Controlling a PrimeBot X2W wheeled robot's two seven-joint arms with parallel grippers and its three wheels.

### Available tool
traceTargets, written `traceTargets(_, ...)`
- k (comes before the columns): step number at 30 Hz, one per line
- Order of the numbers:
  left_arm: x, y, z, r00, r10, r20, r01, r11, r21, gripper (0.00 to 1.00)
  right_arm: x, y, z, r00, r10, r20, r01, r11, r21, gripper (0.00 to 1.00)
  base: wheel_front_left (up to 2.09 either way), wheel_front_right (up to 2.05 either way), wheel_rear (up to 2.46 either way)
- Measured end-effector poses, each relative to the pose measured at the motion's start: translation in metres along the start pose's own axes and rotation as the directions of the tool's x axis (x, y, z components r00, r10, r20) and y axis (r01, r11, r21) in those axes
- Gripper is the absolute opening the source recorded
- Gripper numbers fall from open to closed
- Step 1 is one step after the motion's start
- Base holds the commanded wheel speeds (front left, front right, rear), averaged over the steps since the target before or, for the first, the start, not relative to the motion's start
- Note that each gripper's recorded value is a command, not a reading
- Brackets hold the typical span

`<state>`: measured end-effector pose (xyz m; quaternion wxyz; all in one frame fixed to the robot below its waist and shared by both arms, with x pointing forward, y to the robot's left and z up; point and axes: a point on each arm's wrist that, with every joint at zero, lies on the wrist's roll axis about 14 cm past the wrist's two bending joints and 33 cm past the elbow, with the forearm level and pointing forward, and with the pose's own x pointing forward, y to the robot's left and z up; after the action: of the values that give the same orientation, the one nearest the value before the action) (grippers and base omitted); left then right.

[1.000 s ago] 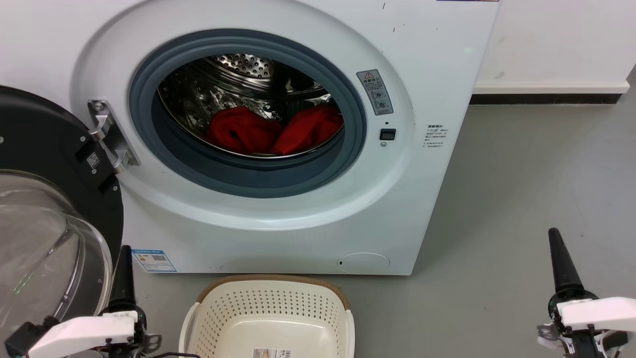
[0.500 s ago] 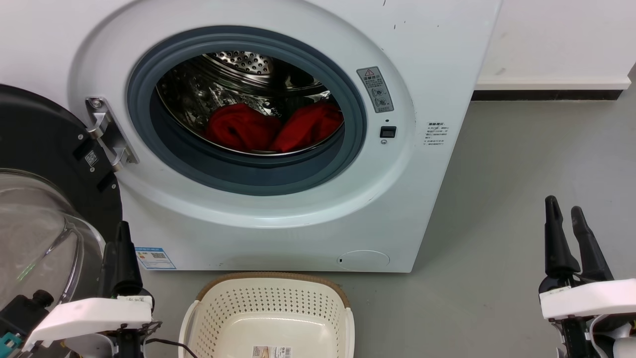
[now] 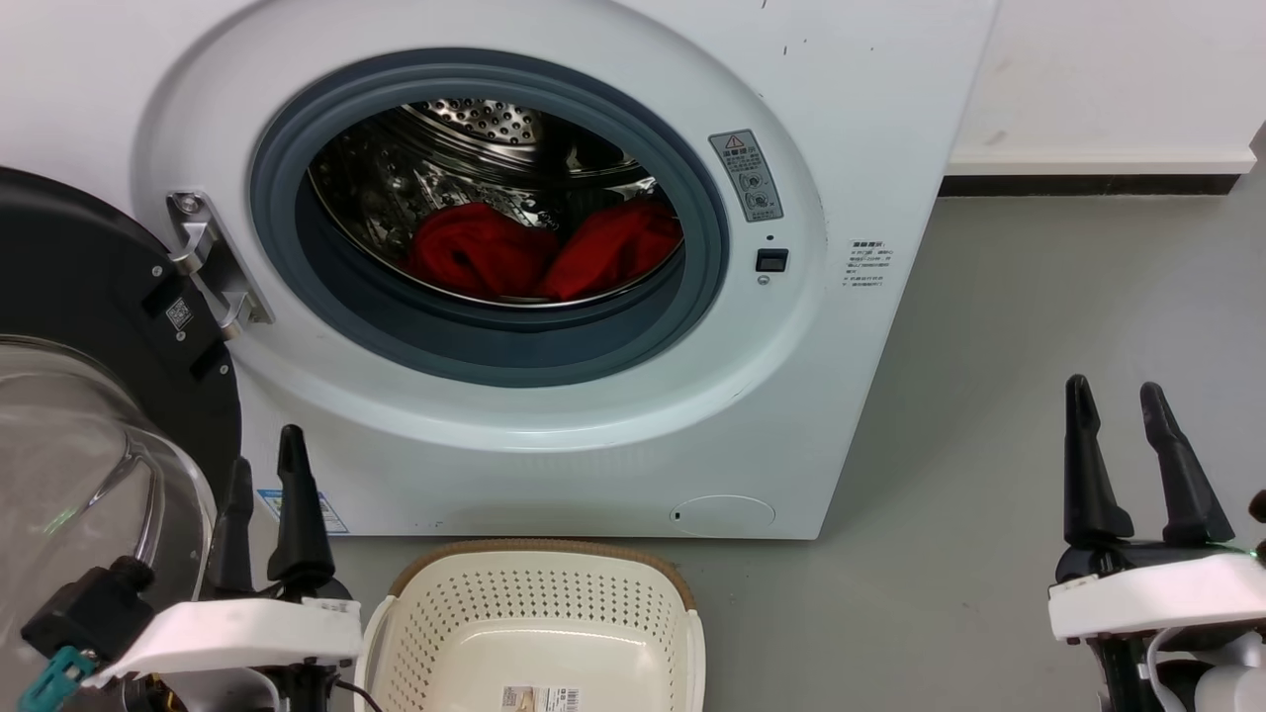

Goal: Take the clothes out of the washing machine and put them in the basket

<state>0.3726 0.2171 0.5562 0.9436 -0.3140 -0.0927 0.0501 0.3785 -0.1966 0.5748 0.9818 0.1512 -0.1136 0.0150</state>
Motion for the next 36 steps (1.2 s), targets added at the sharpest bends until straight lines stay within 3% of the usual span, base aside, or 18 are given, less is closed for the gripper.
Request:
traceTargets(7,-0.002,-0.015,-0.005,0.999,-0.048,-0.006,0.048,0.992,0.113,1.0,-0.004,0.005,-0.003,1.0,0.022,-0.01,-0.023,0.996,-0.092,1.0,0.0,0.0,0.0)
traceTargets(17,-0.006,-0.031,-0.021,0.994,-0.101,-0.04,0.108,0.956,0.273,1.0,-0.01,0.003,-0.013,0.999,0.026,-0.039,-0.033,0.979,-0.201,1.0,0.0,0.0,0.0)
traceTargets(36,-0.014,-0.035,-0.038,0.991,-0.113,-0.067,0.132,0.88,0.457,1.0,-0.018,0.003,-0.03,0.996,0.044,-0.084,-0.07,0.939,-0.338,1.0,0.0,0.0,0.0)
